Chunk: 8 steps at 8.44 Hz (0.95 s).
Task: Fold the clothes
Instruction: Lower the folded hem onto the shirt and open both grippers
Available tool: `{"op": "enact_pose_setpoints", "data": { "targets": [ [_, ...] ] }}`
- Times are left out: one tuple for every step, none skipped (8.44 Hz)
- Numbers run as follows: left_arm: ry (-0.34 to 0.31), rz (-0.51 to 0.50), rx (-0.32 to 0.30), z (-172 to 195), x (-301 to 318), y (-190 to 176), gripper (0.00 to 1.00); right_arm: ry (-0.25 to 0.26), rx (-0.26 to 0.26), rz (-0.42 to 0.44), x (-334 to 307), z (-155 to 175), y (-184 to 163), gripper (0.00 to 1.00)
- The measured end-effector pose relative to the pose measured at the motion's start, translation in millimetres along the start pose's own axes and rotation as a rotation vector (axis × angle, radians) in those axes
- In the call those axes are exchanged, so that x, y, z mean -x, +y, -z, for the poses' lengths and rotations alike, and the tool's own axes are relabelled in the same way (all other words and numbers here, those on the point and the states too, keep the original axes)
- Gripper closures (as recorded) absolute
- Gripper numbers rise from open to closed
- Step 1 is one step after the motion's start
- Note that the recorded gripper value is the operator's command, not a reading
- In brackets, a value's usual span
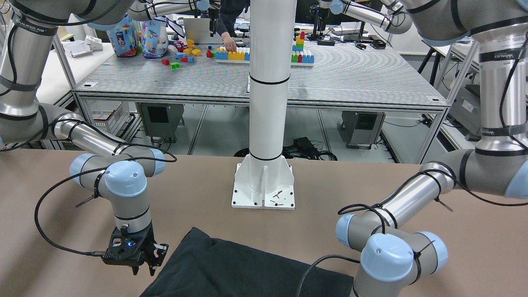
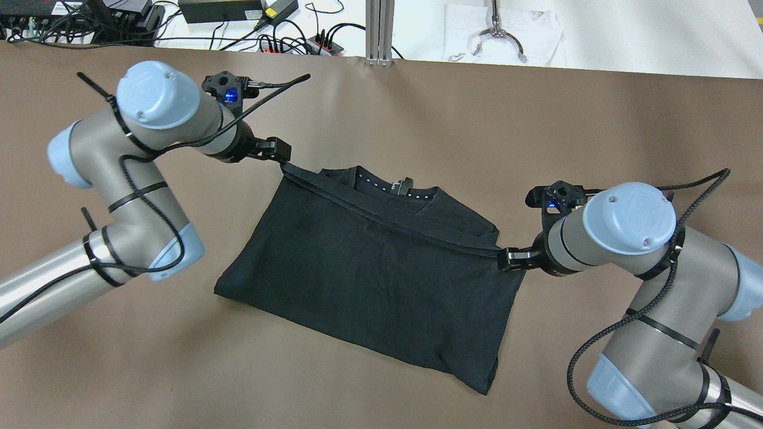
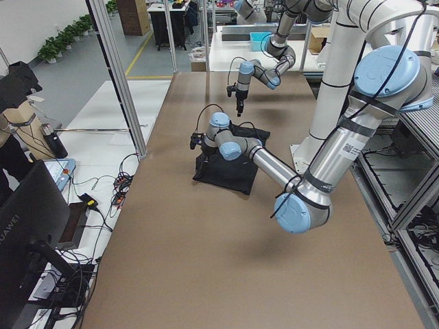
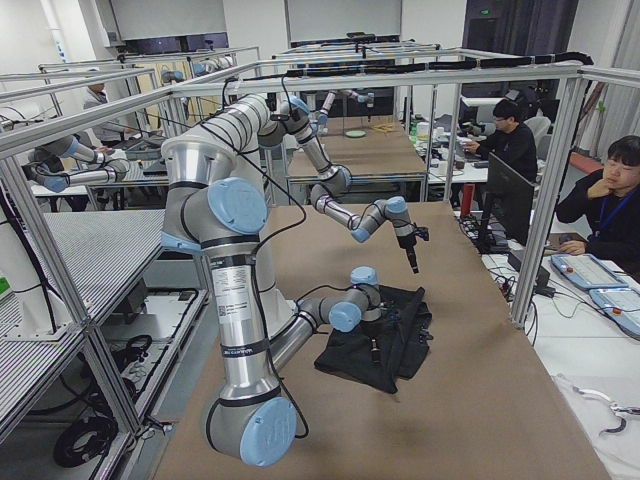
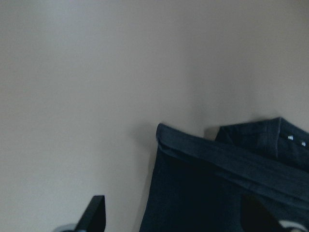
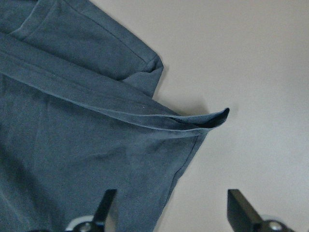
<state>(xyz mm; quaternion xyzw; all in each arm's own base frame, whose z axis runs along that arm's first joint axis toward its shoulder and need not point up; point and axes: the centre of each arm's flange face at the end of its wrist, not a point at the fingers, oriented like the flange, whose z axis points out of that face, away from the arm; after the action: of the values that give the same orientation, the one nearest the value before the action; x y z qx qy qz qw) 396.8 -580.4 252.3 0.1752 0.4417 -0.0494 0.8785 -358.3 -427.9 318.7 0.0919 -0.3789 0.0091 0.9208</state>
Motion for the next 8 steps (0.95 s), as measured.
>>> {"op": "enact_pose_setpoints", "data": {
  "targets": [
    [0.033, -0.009, 0.003, 20.7, 10.7, 25.8, 0.0, -0.006, -0.003, 0.021, 1.9, 3.0, 0.8, 0.06],
    [0.065, -0.025, 0.024, 37.2, 18.2, 61.0, 0.0, -0.012, -0.006, 0.03, 3.4, 5.9, 1.7, 0.05],
    [0.082, -0.032, 0.043, 46.6, 23.3, 84.8, 0.0, -0.013, -0.011, 0.034, 4.6, 7.6, 2.0, 0.05],
    [0.087, -0.035, 0.071, 44.9, 27.1, 107.4, 0.0, -0.015, -0.014, 0.038, 5.9, 8.6, 2.4, 0.05],
    [0.089, -0.045, 0.102, 33.9, 30.0, 130.0, 0.0, -0.016, -0.017, 0.044, 7.0, 8.9, 3.0, 0.05],
    [0.089, -0.054, 0.122, 22.1, 37.3, 146.9, 0.0, -0.018, -0.017, 0.049, 8.2, 9.0, 4.0, 0.05],
    [0.083, -0.061, 0.139, 12.5, 45.6, 160.3, 0.01, -0.02, -0.015, 0.055, 9.9, 8.5, 5.6, 0.06],
    [0.072, -0.067, 0.156, 2.4, 51.6, 170.7, 0.01, -0.023, -0.015, 0.058, 11.2, 8.8, 6.9, 0.06]
  ]
}}
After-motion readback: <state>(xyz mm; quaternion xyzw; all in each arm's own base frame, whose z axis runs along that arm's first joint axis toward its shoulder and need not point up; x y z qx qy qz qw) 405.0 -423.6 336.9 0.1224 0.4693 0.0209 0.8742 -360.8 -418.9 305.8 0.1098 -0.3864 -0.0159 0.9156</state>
